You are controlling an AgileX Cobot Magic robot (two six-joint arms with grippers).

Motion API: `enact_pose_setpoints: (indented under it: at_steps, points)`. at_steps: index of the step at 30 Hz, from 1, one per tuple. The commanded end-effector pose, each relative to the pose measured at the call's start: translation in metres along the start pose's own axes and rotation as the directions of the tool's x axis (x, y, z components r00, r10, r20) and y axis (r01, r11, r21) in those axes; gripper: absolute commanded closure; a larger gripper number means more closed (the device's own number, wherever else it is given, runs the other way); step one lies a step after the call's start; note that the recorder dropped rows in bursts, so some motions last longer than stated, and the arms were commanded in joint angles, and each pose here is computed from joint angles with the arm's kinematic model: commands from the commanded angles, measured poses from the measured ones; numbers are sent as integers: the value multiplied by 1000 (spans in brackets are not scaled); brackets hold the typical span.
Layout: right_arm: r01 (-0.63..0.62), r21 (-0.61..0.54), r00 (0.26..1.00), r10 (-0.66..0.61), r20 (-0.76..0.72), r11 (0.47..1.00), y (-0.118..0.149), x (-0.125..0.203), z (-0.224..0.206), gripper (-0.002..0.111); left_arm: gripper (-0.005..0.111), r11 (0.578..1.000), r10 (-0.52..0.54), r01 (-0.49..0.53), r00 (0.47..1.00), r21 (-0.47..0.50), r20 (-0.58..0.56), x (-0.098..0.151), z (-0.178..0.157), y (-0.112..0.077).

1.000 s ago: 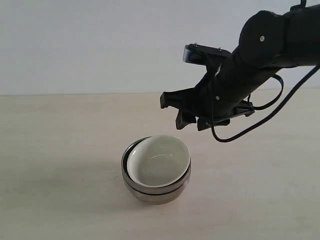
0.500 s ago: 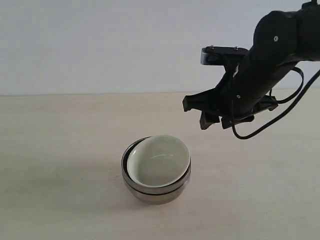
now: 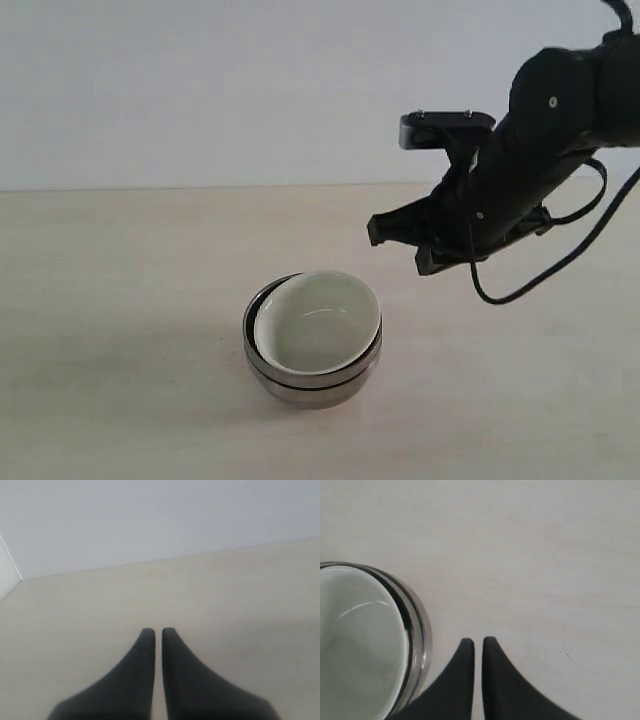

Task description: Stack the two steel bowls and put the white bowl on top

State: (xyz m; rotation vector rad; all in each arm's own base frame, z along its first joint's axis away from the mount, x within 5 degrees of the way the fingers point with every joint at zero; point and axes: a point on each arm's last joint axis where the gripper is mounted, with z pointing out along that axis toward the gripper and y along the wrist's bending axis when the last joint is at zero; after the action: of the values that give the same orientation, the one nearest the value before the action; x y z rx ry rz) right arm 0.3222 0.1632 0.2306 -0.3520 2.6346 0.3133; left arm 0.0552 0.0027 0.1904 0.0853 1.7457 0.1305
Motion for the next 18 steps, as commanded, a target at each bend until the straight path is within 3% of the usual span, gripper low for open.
enact_pose_setpoints:
  at_steps: [1,4,8,14,18]
  points:
    - [-63,-10,998,63,28,998,-9,36,19,108,103,1000,-19,19,1000,-1,8,0,0,0]
    - [-77,-15,994,78,82,997,-13,54,12,108,103,1000,-19,19,1000,-1,8,0,0,0]
    - [-120,-67,954,134,267,990,-17,79,-34,108,103,1000,-19,19,1000,-1,8,0,0,0]
    - [-183,-179,836,248,489,967,-26,134,-96,108,103,1000,-19,19,1000,-1,8,0,0,0]
    - [-270,-271,805,371,463,924,-26,155,-120,108,103,1000,-19,19,1000,-1,8,0,0,0]
